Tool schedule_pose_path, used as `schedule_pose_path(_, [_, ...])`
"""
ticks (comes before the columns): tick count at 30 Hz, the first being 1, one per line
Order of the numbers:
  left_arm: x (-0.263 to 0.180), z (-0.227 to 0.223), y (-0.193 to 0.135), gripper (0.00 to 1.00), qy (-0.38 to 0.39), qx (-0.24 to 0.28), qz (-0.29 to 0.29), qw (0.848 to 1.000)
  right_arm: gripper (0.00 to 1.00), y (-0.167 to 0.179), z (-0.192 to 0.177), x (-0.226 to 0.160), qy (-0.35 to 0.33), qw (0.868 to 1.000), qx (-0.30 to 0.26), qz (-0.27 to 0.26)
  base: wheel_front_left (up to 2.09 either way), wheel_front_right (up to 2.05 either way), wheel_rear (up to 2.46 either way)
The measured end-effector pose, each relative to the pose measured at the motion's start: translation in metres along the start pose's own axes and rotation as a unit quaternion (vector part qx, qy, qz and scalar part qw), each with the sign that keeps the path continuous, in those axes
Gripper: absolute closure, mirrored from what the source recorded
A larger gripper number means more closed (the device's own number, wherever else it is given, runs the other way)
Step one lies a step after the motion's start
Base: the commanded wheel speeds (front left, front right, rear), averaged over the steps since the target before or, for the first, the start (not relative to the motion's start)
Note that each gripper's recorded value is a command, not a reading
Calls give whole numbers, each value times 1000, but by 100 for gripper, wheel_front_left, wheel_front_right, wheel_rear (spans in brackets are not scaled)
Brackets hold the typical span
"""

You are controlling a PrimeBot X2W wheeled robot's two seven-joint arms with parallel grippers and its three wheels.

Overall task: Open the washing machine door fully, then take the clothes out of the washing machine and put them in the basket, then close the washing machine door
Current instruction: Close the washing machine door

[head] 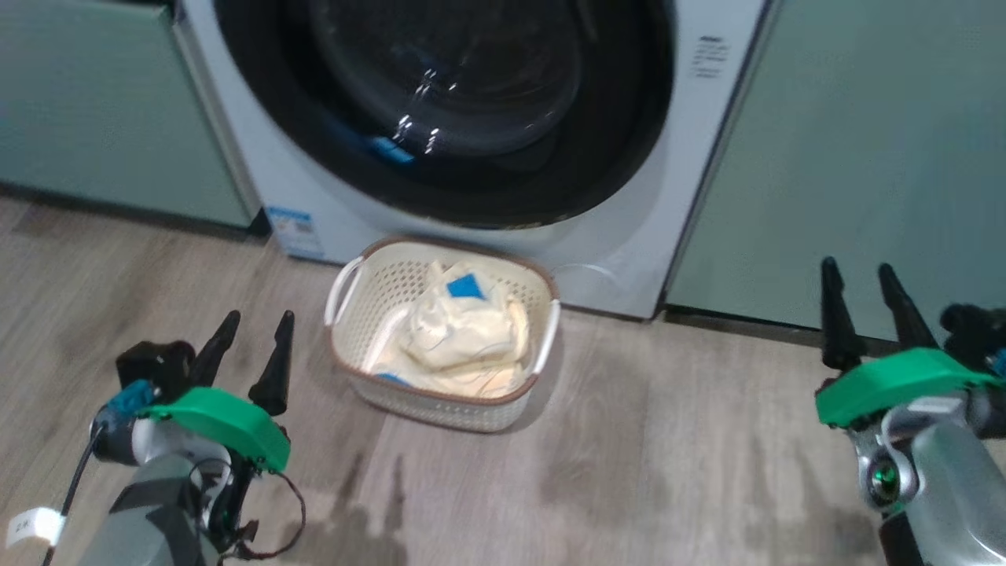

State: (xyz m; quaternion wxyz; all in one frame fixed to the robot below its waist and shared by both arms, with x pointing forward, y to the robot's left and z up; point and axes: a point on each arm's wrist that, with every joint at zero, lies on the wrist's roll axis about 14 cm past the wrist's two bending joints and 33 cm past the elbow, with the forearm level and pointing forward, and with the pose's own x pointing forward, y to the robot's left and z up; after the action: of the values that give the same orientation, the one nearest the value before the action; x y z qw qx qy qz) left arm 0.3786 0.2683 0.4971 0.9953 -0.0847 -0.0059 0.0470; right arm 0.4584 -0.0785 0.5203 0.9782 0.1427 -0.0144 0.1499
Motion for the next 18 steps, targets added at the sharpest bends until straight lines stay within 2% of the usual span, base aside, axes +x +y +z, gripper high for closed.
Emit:
schedule_pose_path(4, [5,5,-14,0,-8,-13,-21,1000,0,-20,16,-22,-26,999,-7,-30,0,0,0])
schedule_pose_path(13, [9,6,-31,0,-9,-15,-50,999,0,-56,16,-75,-32,995,-27,-91,0,0,0])
schedule_pose_path(18, [4,0,-28,0,-2,-15,-45,999,0,-65,9,-98,-23,993,-25,-111,0,0,0])
